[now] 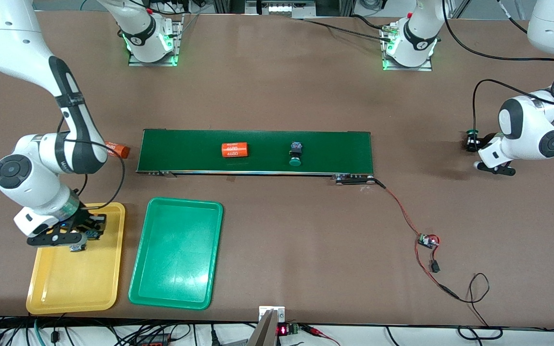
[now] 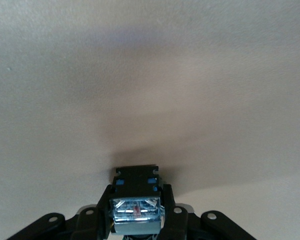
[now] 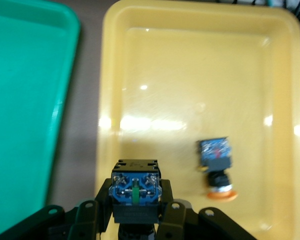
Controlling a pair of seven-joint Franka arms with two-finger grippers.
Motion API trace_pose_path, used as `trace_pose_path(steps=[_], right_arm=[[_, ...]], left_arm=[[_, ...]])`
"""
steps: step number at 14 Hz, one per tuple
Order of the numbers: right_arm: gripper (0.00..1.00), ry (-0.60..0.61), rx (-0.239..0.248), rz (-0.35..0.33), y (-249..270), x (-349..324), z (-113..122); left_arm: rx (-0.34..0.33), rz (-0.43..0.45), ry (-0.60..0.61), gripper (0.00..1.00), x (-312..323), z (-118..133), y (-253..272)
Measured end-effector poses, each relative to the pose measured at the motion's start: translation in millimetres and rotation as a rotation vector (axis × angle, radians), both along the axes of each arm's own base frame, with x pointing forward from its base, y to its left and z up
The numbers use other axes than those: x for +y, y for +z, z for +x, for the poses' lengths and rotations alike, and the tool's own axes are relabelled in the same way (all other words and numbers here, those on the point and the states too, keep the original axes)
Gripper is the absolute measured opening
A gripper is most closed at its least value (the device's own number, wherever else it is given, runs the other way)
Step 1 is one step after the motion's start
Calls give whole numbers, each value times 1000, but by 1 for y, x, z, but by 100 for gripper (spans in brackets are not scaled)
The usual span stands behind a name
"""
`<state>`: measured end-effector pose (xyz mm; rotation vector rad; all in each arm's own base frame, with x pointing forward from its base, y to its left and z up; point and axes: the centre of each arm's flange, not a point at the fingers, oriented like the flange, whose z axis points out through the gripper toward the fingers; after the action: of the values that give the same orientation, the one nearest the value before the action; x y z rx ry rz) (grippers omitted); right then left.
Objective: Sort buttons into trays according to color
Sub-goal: 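Release the button in the yellow tray while the left gripper feeds the belt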
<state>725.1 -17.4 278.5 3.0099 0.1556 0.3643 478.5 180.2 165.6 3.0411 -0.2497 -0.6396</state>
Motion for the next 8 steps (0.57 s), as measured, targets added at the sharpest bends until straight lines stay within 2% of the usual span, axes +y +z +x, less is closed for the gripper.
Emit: trace_pose_path(steps=[2, 4, 6, 8], right_arm=[[41, 13, -32, -1, -15, -11, 7], [41, 22, -57, 9, -39, -9, 10], [41, 24, -52, 15, -64, -9, 9], [41, 25, -51, 18, -75, -9, 8]], left_arm=[[25, -35, 22, 41, -9, 18, 25], [32, -101, 47, 41, -27, 46, 62], [33, -165, 14, 41, -66, 74, 98], [24, -186, -7, 41, -113, 91, 115]])
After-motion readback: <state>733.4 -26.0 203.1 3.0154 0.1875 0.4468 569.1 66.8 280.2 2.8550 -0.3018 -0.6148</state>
